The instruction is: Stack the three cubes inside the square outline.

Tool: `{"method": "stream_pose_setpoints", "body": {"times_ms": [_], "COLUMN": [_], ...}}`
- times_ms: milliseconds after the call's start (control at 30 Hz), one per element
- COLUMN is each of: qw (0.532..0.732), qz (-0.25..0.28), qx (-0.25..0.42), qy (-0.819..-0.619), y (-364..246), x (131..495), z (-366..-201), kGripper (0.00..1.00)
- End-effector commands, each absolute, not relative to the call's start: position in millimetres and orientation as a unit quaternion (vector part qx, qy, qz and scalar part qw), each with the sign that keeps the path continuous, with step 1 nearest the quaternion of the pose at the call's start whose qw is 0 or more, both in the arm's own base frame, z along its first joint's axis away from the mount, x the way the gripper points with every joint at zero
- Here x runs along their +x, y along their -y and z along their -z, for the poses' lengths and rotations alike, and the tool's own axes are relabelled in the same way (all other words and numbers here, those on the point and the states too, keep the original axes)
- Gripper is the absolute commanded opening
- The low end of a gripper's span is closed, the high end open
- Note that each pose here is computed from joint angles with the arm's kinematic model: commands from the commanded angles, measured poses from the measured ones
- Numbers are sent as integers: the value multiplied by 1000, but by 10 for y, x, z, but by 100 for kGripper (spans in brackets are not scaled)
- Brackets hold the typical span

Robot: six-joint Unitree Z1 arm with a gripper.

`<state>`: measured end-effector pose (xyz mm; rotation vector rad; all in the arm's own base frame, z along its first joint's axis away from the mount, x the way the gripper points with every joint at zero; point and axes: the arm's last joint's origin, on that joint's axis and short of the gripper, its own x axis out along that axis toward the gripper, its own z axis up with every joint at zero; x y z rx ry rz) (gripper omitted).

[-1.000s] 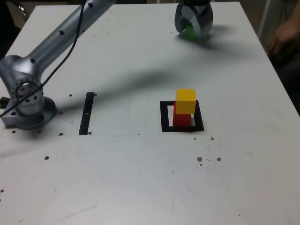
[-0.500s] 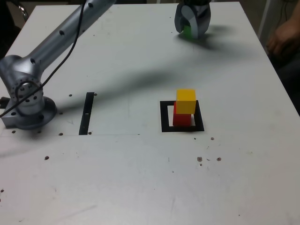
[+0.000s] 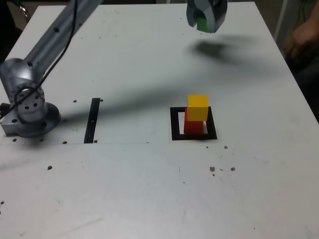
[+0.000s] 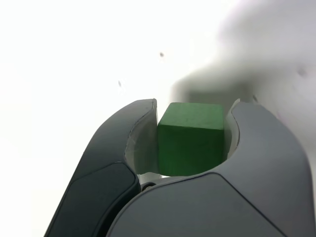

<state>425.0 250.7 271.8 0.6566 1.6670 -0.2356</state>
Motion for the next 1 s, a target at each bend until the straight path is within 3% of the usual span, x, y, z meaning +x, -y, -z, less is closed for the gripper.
{"method": "stream_pose_setpoints", "body": {"times_ms": [0,233,500,967], "qw": [631,647,641,657], "qz": [99,97,97,72], "qx": [278,248,231,115], "qy": [-718,-714,-726,-742], "y": [-2364,-1928,-1324,-508], "x": [4201,4050,3882,3795], "z": [-2866,-3114,-3388,-3338], "kGripper": [30,30,30,30]}}
